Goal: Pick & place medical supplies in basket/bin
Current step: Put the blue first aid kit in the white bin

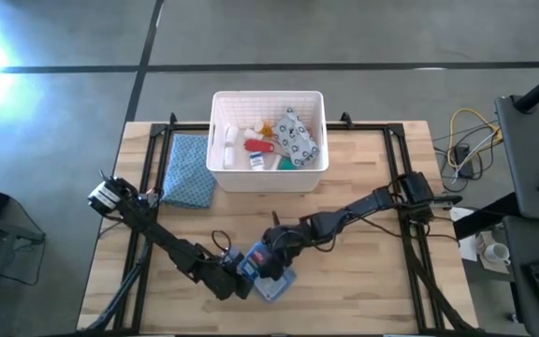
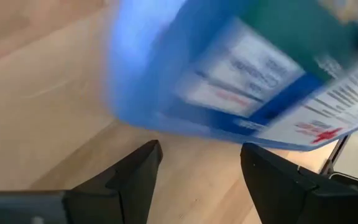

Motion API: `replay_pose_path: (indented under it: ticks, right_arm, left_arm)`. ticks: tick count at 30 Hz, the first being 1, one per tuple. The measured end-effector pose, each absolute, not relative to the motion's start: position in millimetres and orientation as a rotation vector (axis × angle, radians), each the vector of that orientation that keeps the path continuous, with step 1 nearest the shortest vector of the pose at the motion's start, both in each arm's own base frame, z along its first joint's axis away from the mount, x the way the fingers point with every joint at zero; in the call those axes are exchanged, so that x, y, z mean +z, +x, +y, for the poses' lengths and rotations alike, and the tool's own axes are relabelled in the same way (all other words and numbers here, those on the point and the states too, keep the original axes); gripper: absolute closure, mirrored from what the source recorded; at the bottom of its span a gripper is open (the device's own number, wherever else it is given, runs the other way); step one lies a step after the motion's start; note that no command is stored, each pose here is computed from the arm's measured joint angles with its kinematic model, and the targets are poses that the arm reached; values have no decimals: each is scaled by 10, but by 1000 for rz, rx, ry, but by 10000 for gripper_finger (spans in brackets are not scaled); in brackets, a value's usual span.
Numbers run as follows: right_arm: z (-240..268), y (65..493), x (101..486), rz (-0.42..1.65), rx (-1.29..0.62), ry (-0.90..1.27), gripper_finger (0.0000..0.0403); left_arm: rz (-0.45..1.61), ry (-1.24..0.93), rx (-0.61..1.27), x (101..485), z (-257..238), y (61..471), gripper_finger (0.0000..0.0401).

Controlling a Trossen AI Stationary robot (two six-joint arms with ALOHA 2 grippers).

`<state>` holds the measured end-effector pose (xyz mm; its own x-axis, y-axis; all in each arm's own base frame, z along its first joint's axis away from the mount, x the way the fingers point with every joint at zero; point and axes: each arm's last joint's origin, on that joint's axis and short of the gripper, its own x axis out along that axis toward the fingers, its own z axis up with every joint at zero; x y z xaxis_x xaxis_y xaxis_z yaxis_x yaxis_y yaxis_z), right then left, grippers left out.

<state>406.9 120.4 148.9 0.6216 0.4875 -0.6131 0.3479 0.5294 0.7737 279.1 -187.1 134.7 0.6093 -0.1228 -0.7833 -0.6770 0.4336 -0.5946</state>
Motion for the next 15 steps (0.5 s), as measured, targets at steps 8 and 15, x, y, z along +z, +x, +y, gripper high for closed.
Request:
replay_pose_path:
  ticks: [8,15]
  right_arm:
    - [1211,4091,1560,996,99,981,218]
    - [1157,4076,1862,960,92,874,256]
  left_arm:
    - [840,-1066,397,1444,-1857,2769,190]
    - [764,-1015,374,1764,-1908,2557,190]
